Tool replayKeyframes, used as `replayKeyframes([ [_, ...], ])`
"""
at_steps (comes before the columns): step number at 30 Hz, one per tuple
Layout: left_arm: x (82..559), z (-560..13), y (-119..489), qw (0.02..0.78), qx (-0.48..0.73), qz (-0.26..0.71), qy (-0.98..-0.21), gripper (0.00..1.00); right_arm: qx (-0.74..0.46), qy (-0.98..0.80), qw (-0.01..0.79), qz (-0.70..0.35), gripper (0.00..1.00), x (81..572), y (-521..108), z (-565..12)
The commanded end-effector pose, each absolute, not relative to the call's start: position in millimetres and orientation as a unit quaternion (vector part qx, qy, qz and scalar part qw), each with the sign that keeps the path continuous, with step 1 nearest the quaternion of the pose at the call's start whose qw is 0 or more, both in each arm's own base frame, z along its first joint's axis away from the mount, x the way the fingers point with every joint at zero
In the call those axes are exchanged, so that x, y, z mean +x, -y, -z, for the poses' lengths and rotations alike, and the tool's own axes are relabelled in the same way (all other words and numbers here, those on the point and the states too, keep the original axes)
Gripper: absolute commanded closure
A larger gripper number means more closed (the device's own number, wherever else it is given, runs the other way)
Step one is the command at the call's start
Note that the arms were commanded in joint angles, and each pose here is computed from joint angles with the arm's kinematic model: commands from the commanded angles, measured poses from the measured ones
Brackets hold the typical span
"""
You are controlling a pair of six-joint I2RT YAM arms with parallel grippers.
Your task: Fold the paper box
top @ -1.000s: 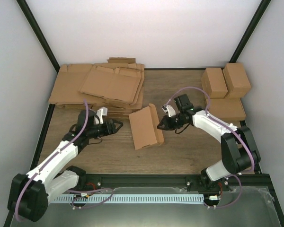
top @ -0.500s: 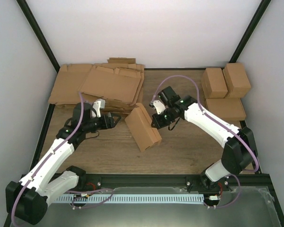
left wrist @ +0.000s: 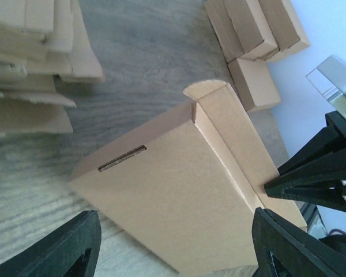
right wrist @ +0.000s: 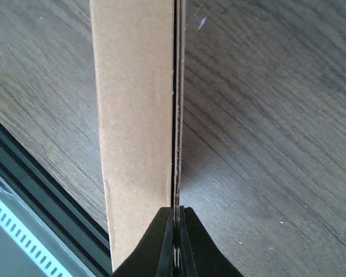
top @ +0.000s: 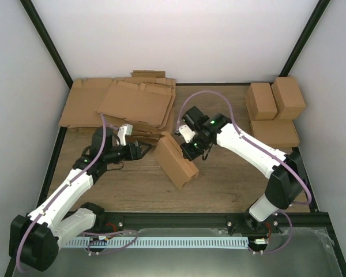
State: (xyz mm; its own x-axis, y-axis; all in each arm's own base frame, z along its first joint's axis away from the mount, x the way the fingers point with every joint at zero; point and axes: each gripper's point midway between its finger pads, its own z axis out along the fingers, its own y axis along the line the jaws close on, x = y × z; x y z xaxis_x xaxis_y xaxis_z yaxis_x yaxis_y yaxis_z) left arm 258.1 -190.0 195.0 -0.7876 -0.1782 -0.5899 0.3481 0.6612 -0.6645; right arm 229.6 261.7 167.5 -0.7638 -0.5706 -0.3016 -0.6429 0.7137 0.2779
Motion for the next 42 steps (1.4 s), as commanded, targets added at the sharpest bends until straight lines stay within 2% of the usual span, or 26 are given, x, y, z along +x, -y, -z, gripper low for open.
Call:
replayKeyframes([
  [1, 253, -181, 201, 0.307, 0.059, 0.445, -0.840, 0.26, -0.362, -0.914, 0.099, -0.154, 0.97, 228, -273, -163],
  [5, 250, -161, 202, 0.288, 0.045, 0.449, -0.845, 0.27, -0.375, -0.912, 0.093, -0.134, 0.97, 224, -285, -152],
  [9, 246, -152, 201, 0.284, 0.038, 0.450, -0.846, 0.28, -0.378, -0.911, 0.099, -0.130, 0.87, 222, -296, -150],
  [11, 244, -148, 201, 0.279, 0.035, 0.449, -0.848, 0.32, -0.379, -0.907, 0.107, -0.152, 0.86, 220, -304, -157],
  [13, 240, -139, 199, 0.269, 0.027, 0.447, -0.853, 0.36, -0.378, -0.902, 0.115, -0.174, 0.90, 218, -310, -164],
  [16, 232, -126, 195, 0.259, 0.017, 0.444, -0.858, 0.38, -0.380, -0.896, 0.115, -0.198, 0.97, 214, -316, -171],
  [22, 227, -137, 189, 0.281, 0.010, 0.441, -0.853, 0.30, -0.387, -0.903, 0.143, -0.121, 0.99, 219, -306, -173],
  [29, 231, -164, 185, 0.307, 0.000, 0.444, -0.842, 0.27, -0.388, -0.901, 0.192, -0.031, 0.99, 226, -300, -191],
  [34, 232, -179, 183, 0.323, 0.002, 0.442, -0.837, 0.26, -0.440, -0.874, 0.200, 0.044, 0.99, 212, -300, -182],
  [42, 228, -195, 180, 0.336, 0.008, 0.440, -0.833, 0.26, -0.490, -0.847, 0.202, 0.037, 0.99, 207, -311, -184],
])
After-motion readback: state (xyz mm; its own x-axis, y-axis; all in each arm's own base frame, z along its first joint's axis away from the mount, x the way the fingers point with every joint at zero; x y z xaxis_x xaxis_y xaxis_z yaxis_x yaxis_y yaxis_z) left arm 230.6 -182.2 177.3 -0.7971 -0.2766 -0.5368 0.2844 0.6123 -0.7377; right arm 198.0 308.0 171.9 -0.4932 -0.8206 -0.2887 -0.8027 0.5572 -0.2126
